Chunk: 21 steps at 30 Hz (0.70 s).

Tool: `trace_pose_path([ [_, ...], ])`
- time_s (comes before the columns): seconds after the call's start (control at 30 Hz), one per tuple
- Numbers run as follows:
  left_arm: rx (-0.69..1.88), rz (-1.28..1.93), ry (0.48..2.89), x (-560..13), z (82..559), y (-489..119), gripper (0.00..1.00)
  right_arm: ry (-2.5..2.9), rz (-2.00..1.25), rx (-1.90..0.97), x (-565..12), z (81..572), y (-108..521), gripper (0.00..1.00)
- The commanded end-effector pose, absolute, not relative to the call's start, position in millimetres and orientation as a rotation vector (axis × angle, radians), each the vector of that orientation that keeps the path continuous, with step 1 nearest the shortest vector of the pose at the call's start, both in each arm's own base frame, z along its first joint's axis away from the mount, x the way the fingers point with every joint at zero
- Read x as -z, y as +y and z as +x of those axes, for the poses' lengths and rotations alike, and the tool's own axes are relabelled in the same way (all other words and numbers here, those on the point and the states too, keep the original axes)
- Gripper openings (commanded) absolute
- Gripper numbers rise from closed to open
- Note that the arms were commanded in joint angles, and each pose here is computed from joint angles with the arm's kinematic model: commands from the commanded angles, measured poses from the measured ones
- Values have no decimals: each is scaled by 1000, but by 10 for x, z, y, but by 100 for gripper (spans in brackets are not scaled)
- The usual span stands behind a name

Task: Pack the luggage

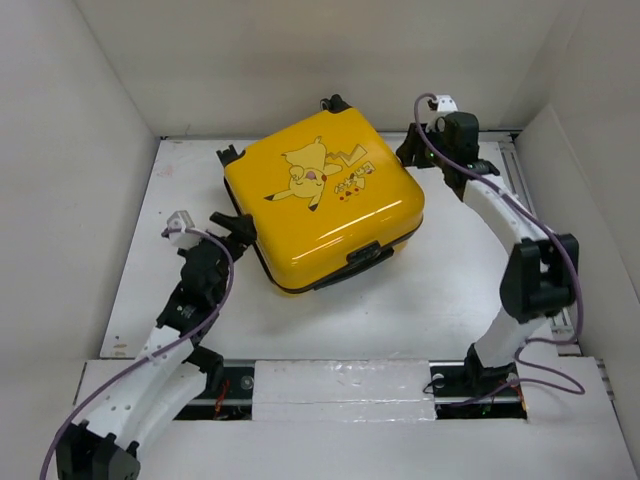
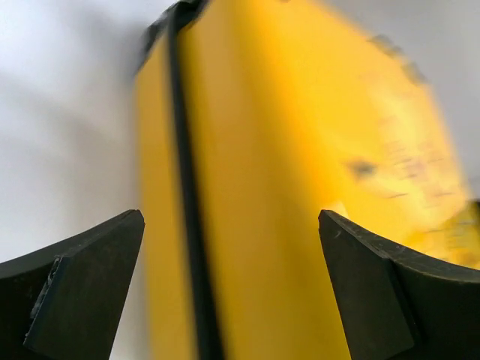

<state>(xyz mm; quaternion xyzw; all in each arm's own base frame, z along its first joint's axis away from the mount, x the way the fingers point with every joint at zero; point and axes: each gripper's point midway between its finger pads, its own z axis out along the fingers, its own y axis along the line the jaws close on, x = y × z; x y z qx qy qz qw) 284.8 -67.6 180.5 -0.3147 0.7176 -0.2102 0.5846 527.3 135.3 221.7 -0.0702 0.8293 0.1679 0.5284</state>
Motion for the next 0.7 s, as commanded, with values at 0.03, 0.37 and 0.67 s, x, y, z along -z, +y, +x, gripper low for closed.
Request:
trace_pose_path([
  [0.03,593,-665,1464,-2856,3069,-807,100,1702,-199,-563,-3216,4710,1641,56],
  [0.37,738,-567,1303,-3543,3515,-870,100,1387,-275,-752,-3471,2981,1923,0],
  [0.67,738,-915,1535,-2660,4869,-193,78,1614,-346,-849,-2292,2094,2052,31],
])
